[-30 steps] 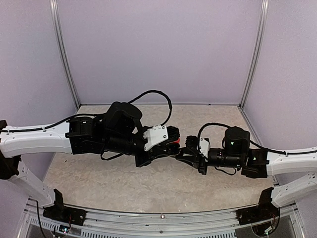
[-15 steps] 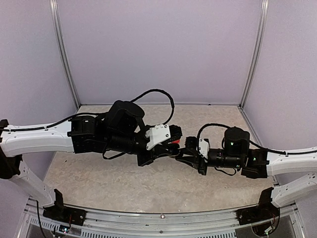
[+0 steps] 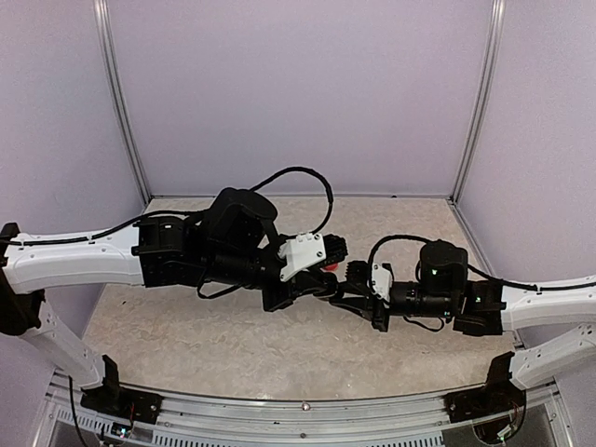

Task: Insert the wireless bluetooth earbuds into the charging case
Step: Insert the right earbud into the right side groove of the charging case.

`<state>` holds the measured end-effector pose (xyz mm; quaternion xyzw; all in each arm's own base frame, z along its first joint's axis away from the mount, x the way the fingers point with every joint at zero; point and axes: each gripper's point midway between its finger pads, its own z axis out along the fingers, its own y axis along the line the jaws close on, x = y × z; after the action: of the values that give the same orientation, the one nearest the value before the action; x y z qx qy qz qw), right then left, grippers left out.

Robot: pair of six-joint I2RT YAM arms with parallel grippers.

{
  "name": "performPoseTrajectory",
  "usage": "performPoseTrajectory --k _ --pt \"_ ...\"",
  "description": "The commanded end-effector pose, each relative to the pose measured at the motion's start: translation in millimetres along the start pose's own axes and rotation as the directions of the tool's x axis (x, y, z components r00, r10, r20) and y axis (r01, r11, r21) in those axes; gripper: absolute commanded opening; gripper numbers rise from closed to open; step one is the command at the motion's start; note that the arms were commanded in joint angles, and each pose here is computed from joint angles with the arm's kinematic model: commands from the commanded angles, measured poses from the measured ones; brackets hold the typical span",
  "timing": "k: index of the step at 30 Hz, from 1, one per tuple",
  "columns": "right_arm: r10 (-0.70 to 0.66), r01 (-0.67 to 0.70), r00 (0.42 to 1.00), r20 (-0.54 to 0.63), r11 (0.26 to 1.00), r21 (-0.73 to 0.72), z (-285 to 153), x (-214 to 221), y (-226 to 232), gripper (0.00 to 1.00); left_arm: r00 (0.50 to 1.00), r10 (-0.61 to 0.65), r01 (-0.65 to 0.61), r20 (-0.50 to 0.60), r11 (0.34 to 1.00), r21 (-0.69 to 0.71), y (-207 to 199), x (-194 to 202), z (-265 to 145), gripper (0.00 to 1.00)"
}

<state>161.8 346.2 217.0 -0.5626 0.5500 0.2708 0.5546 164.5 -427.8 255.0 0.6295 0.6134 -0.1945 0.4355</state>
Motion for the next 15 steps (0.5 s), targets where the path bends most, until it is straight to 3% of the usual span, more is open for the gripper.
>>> performPoseTrajectory --k 1,15 --pt "-0.021 0.02 0.999 0.05 1.0 0.006 1 -21 -2 0.0 1.0 0.022 -0.023 0.014 1.0 0.013 -3 -9 2 0.21" --pt "-0.009 0.007 0.999 0.041 0.999 0.047 -3 -17 -8 0.0 0.999 0.014 -0.014 0.033 1.0 -0.015 0 -10 -20 0.21"
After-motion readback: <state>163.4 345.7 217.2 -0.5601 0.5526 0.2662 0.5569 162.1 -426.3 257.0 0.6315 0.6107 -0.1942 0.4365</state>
